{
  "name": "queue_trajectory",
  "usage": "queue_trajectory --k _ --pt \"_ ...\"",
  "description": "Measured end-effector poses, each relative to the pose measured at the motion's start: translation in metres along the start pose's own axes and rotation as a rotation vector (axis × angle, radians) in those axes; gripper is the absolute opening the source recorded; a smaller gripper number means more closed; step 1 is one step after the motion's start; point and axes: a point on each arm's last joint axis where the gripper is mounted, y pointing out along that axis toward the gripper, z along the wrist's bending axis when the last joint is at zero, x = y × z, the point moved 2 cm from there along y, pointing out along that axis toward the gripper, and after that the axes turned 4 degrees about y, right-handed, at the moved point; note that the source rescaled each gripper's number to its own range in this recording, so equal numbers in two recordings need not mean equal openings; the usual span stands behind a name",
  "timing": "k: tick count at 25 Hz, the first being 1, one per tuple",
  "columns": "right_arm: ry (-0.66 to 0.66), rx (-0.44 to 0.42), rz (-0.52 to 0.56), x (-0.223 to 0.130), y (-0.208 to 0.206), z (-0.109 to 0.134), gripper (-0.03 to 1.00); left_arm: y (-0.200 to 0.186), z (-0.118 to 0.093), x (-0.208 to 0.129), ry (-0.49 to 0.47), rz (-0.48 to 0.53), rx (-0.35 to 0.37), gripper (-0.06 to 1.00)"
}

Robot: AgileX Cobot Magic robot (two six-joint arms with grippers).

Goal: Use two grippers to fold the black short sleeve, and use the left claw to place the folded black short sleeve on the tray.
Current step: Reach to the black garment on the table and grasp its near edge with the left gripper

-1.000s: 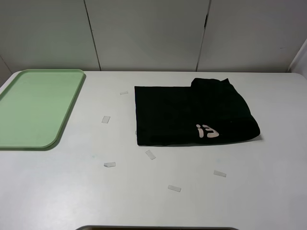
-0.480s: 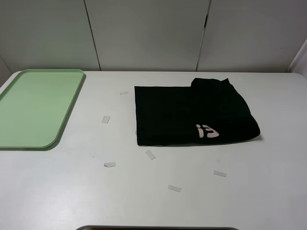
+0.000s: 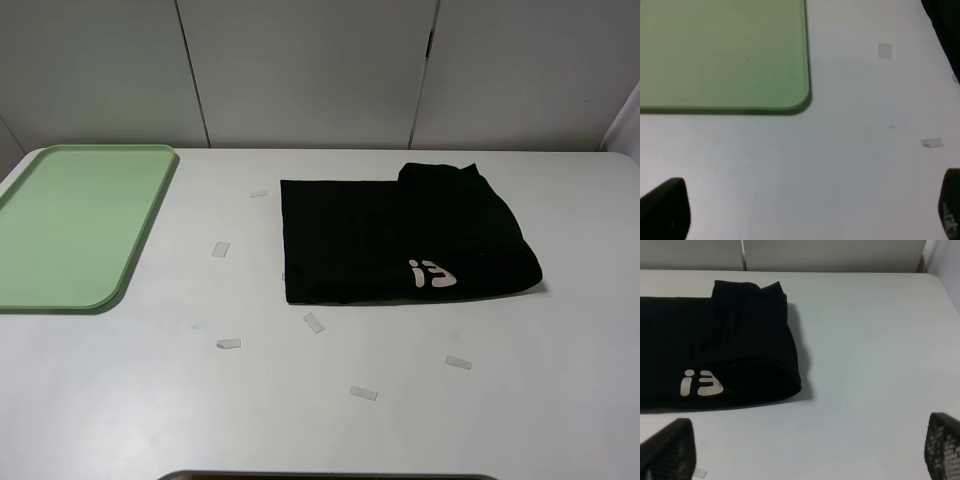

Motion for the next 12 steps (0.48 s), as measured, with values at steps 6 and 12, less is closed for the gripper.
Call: queue_trajectory --k 6,12 --pt "0.000 0.000 0.000 0.0000 0.0000 0.0000 1.00 0.0000 0.0000 0.0000 0.000 0.000 0.000 1.00" --pt "0.000 0.000 0.000 0.0000 0.0000 0.0000 1.00 0.0000 0.0000 -0.0001 0.000 0.001 0.000 1.00"
